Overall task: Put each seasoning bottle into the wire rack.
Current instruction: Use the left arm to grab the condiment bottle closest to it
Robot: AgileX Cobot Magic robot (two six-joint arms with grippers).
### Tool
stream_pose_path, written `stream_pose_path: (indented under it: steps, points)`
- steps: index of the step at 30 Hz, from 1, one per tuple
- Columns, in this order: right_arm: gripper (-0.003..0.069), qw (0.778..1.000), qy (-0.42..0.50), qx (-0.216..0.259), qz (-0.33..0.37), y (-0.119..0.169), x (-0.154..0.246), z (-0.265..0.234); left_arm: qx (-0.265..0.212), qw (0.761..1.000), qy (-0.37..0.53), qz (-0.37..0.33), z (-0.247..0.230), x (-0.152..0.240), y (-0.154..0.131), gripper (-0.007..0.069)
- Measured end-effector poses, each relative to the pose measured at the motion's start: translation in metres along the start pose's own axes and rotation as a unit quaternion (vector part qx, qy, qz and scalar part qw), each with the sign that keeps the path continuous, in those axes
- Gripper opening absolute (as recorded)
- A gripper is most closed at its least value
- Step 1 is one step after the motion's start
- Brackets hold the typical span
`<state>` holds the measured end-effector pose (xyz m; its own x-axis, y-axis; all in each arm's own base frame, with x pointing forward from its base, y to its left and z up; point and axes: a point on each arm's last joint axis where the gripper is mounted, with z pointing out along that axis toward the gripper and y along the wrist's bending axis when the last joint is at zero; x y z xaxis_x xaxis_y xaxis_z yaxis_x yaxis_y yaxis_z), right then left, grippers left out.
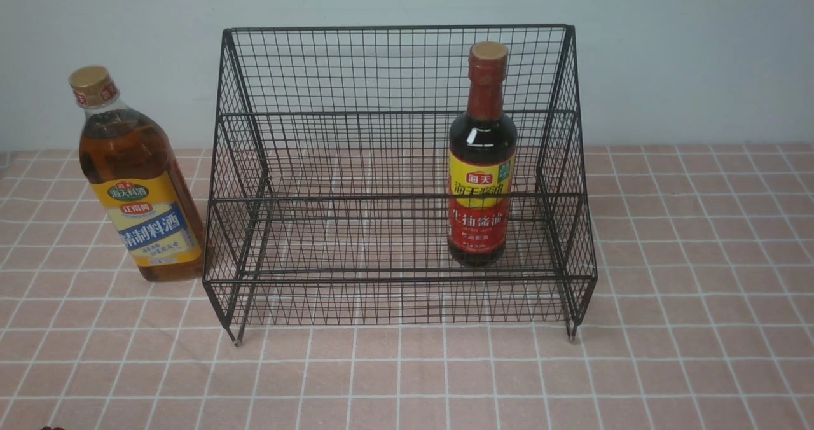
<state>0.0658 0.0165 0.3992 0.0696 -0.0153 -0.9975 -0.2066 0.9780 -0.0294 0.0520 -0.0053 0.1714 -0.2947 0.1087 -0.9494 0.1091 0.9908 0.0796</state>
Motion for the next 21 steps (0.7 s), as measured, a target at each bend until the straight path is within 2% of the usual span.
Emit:
stream_pose_path:
  steps: [3,4,5,8,12,21]
  points:
    - [-0.0015,0.998,0.018,0.044,-0.028,-0.005,0.058,-0.005,0.0,1.0,0.0,0.0,0.0,0.0,0.0,-0.0007]
    - [-0.0015,0.998,0.02,0.047,-0.029,-0.005,0.062,-0.005,0.0,1.0,0.0,0.0,0.0,0.0,0.0,-0.0007]
    - [-0.0015,0.996,0.04,0.06,-0.052,-0.007,0.09,-0.007,0.0,1.0,0.0,0.0,0.0,0.0,0.0,-0.0007]
    - [-0.0015,0.99,0.089,0.072,-0.081,-0.007,0.145,-0.014,0.0,1.0,0.0,0.0,0.0,0.0,0.0,-0.0007]
    - [-0.0015,0.985,0.133,0.081,-0.074,-0.006,0.206,-0.022,0.0,1.0,0.0,0.0,0.0,0.0,0.0,-0.0007]
    - [-0.0015,0.984,0.135,0.113,0.009,-0.007,0.217,-0.028,-0.002,1.0,0.0,-0.001,0.0,0.0,0.0,-0.0007]
